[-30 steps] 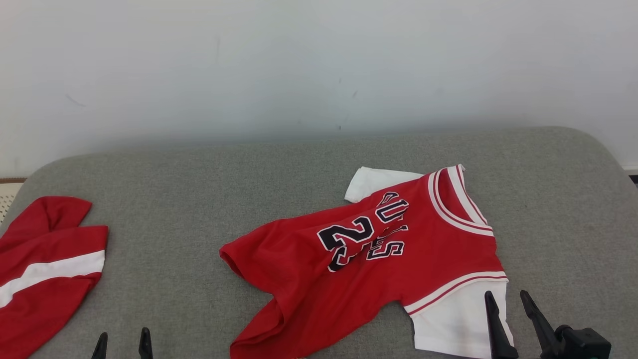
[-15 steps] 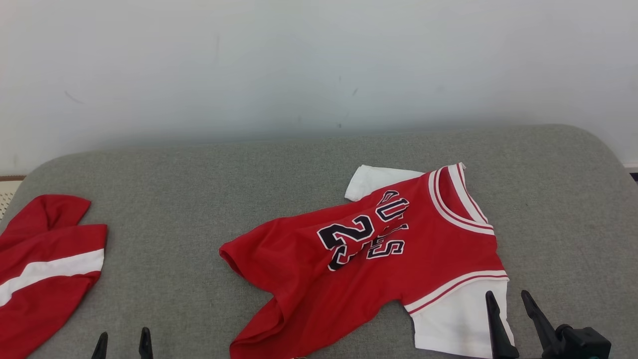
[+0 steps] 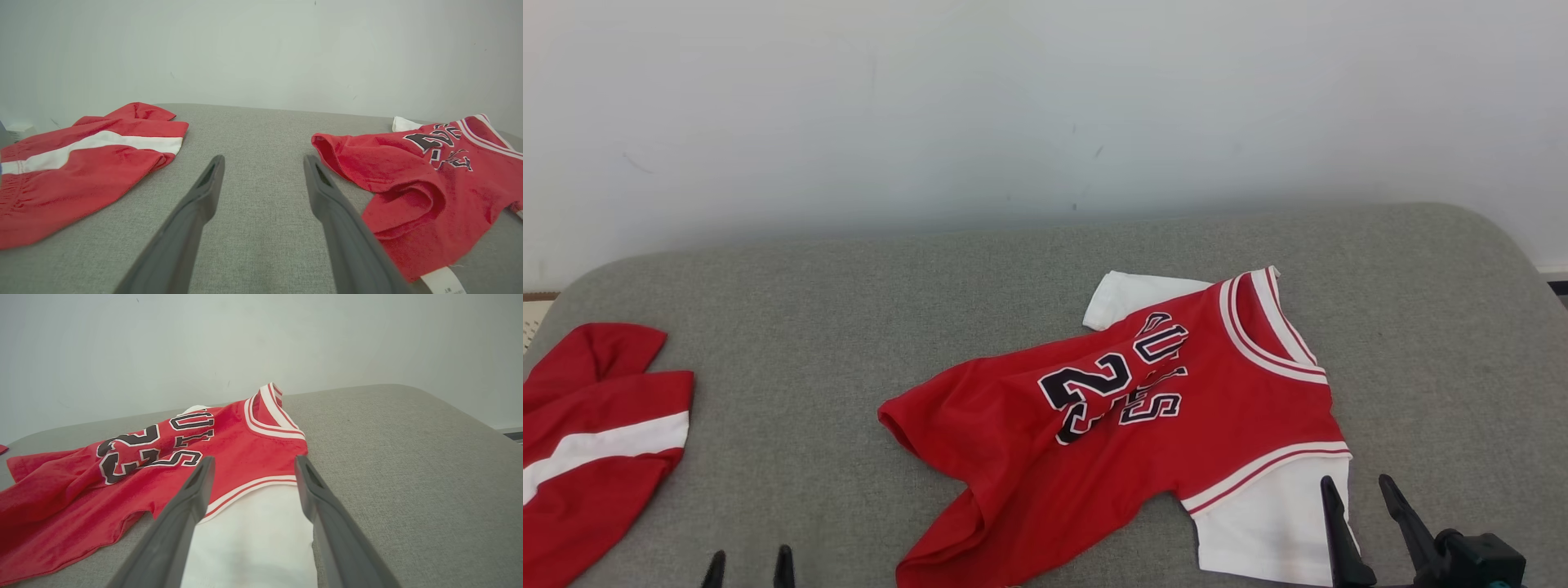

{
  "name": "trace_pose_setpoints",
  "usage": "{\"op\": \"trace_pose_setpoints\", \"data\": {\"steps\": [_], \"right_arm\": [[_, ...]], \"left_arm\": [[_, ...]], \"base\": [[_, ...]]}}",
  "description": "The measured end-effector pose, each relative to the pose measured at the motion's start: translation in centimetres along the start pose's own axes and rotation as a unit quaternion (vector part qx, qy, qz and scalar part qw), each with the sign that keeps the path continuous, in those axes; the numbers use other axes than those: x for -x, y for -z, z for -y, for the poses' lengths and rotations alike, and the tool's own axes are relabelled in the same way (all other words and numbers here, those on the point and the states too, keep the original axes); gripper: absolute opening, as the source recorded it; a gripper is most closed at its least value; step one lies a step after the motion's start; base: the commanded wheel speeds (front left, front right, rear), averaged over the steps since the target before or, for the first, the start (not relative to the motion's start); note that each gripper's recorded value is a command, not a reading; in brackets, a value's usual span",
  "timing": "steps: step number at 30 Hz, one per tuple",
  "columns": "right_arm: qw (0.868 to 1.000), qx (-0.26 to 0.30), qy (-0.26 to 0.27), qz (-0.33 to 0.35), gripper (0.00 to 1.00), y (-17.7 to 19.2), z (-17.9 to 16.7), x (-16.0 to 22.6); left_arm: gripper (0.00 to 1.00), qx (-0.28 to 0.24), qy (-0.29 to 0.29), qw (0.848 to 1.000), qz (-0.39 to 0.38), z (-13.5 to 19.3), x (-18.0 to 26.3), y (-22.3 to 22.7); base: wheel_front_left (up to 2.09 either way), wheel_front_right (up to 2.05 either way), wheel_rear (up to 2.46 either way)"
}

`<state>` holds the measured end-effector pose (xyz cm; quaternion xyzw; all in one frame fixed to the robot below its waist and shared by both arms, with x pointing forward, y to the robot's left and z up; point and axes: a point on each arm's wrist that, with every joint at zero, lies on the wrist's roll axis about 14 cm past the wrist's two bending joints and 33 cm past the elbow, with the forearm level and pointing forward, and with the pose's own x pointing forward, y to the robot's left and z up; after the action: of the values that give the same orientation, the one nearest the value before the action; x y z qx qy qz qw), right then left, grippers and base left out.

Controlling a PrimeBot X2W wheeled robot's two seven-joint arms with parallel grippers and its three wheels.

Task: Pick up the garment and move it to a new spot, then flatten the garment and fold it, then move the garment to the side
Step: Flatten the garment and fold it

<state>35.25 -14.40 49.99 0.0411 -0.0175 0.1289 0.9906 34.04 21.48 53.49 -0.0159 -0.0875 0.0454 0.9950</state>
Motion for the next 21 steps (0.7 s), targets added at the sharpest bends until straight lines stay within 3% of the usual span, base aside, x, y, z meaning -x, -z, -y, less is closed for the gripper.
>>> {"op": "trace_pose_setpoints", "data": {"steps": [8,12,21], "right_arm": [[0.999,0.001,0.009,-0.032,1.0,1.3,0.7,0.2],[0.998,-0.002,0.02,-0.066,1.0,2.8,1.5,0.6],[0.99,-0.006,0.046,-0.13,1.0,5.8,3.0,1.7]], "left_arm": [[1.0,0.023,0.049,0.998,-0.035,2.9,0.5,2.2],[1.0,0.044,0.096,0.992,-0.068,6.0,1.3,4.1],[1.0,0.075,0.131,0.981,-0.125,8.9,2.2,7.3]], "base": [[0.0,0.0,0.0],[0.0,0.0,0.0],[0.0,0.0,0.0]]}}
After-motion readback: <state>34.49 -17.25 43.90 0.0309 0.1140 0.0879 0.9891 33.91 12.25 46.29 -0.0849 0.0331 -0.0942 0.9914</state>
